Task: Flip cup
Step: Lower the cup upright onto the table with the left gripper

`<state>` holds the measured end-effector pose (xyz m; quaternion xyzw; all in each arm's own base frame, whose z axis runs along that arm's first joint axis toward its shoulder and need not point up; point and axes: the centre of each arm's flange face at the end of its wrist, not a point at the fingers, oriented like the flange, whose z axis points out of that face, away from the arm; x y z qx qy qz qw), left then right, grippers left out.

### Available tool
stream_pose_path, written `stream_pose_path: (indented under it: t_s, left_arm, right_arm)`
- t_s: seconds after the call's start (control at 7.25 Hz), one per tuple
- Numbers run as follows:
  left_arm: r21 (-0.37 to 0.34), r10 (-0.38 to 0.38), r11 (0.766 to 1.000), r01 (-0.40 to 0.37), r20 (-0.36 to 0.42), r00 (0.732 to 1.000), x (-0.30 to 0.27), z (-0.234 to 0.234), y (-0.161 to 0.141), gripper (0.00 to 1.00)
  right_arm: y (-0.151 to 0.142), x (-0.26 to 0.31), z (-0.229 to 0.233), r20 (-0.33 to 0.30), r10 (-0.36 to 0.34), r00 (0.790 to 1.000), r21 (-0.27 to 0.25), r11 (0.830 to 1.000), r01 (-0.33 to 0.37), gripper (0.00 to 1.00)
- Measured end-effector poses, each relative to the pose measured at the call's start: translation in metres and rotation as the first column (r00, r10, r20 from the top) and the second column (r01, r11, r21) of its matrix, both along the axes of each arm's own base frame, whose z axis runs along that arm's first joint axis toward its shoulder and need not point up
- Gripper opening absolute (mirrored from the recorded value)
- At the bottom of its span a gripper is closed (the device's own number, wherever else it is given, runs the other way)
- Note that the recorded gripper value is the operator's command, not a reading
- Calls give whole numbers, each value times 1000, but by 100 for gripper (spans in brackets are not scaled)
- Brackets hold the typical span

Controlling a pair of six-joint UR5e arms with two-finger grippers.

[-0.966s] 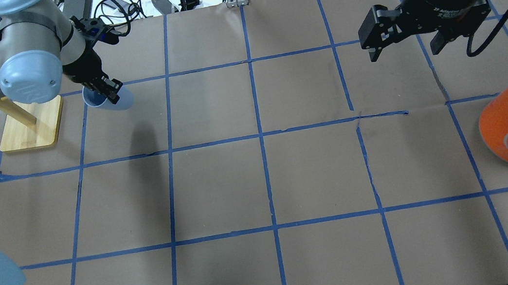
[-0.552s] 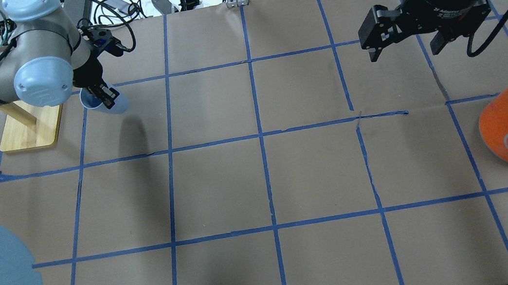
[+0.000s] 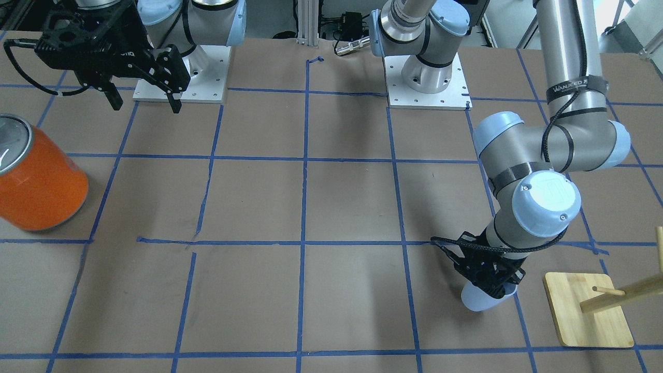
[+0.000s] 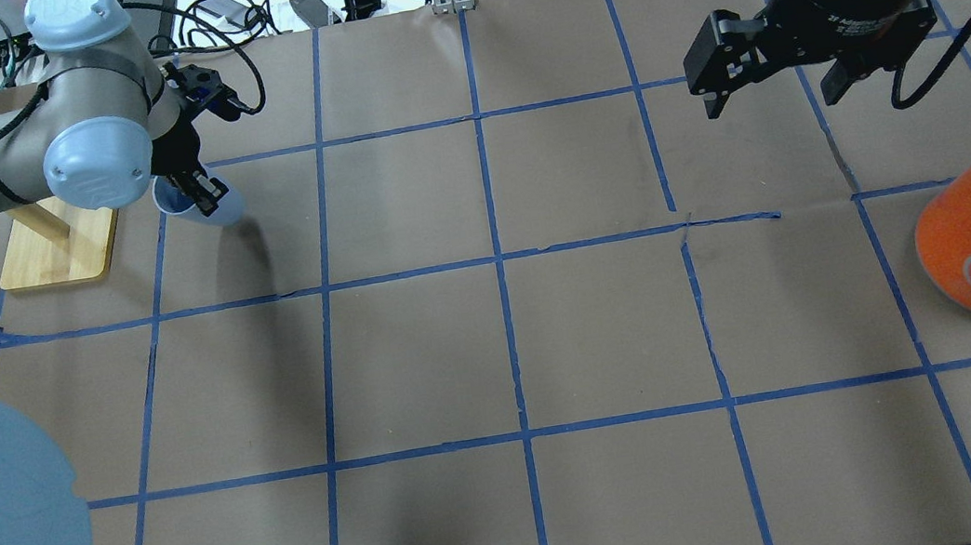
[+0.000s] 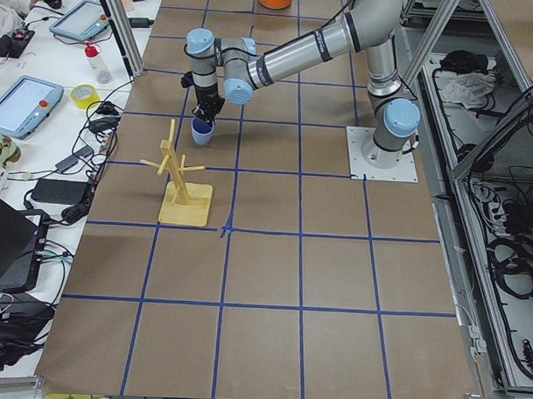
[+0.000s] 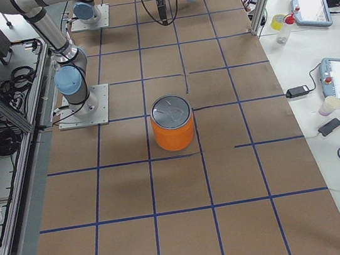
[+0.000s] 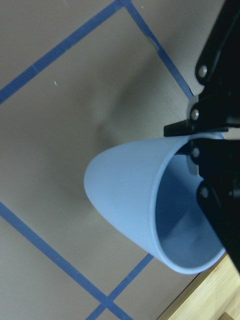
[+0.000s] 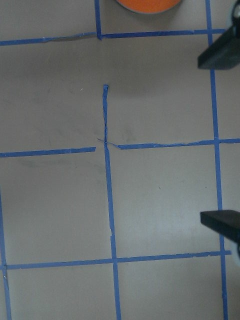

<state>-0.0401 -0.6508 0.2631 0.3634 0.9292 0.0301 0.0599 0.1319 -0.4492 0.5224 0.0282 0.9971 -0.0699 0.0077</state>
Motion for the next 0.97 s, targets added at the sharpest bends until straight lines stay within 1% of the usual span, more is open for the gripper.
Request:
stream_pose_path:
  t_s: [0.14, 0.28, 0.55, 0.69, 0.97]
  left_arm:
    - [10, 2, 1000, -2, 12, 1000, 1, -4, 0, 13]
    - [19, 2, 1000, -3, 31, 1000, 3, -5, 0, 23]
    - [25, -3, 1000, 1, 52, 999, 4, -6, 1, 81]
    - [28, -4, 1000, 3, 53, 999, 4, -7, 1, 92]
    - [21, -1, 1000, 0, 53, 999, 2, -2, 2, 95]
  right_arm:
    - [0, 0, 0, 0, 0, 1000, 0, 1000, 0, 100]
    - [0, 0, 0, 0, 0, 1000, 1, 1000, 0, 100]
    - [0, 0, 0, 1, 1, 1000, 0, 1000, -1, 100]
    - [0, 0, 0, 1, 2, 1000, 0, 1000, -2, 100]
    - [0, 0, 0, 1, 2, 1000, 0, 1000, -2, 100]
